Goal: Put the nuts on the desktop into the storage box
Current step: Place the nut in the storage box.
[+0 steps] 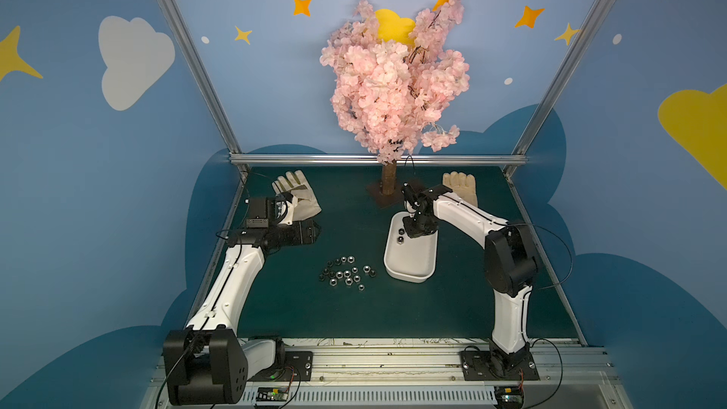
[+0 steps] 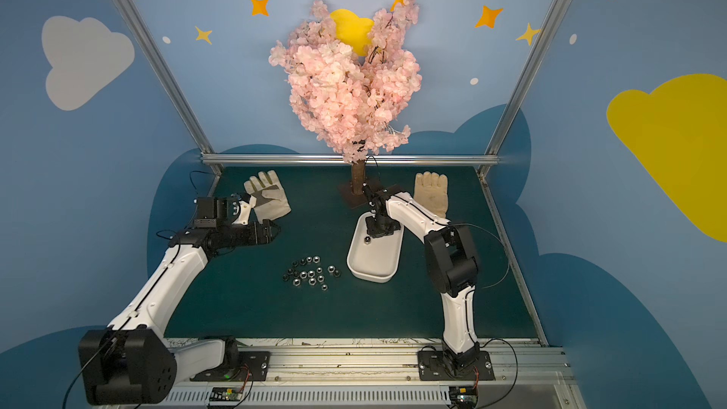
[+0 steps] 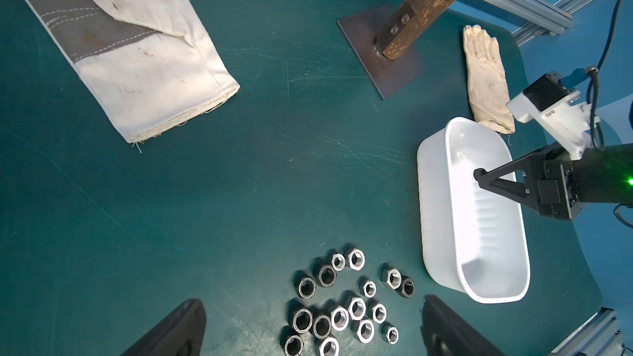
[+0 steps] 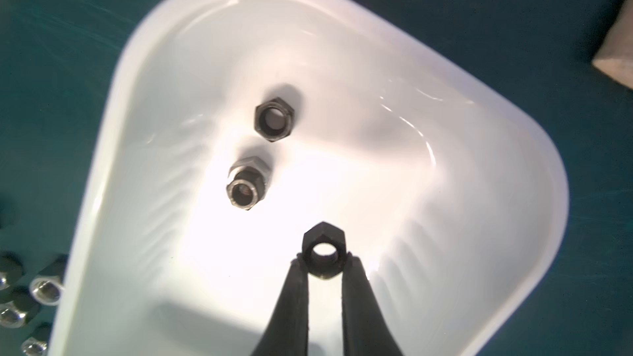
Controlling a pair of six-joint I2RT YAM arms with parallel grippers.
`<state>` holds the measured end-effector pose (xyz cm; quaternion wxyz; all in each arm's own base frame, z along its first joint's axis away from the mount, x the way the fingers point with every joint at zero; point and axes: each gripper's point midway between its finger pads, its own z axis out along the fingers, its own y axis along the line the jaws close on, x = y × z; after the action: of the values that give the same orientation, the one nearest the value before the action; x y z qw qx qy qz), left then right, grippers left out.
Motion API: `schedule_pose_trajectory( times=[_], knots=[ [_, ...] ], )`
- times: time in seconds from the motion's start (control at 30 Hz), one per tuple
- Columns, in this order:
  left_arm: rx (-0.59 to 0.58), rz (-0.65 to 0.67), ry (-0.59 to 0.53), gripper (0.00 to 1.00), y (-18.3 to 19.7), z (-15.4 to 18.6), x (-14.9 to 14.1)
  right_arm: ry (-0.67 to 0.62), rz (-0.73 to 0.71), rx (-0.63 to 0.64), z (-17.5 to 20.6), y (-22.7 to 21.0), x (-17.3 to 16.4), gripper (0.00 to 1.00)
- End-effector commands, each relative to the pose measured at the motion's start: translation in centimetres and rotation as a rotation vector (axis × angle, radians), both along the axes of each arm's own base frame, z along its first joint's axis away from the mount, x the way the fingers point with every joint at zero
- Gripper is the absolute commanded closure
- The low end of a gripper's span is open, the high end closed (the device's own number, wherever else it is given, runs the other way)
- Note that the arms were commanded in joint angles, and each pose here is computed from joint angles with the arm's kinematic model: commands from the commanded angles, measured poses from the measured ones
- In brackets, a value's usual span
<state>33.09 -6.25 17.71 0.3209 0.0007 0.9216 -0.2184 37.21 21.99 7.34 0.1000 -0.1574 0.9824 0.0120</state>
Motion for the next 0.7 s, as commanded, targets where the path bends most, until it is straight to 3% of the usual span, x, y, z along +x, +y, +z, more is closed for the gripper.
schedule_pose_trajectory(
  times=[0.0,0.33,0.67],
  knots=[
    [0.002,-0.005,-0.005,0.0,-0.1,0.0,-0.1,-0.014,-0.017,0.012,-0.9,0.3,1.2,0.93],
    [0.003,-0.005,-0.003,0.0,-0.1,-0.1,-0.2,-0.009,-0.016,0.0,-3.2,1.2,4.1,0.86],
    [0.006,-0.003,-0.008,0.0,-0.1,0.1,-0.2,-0.087,0.012,-0.013,0.9,1.7,4.3,0.6]
  ],
)
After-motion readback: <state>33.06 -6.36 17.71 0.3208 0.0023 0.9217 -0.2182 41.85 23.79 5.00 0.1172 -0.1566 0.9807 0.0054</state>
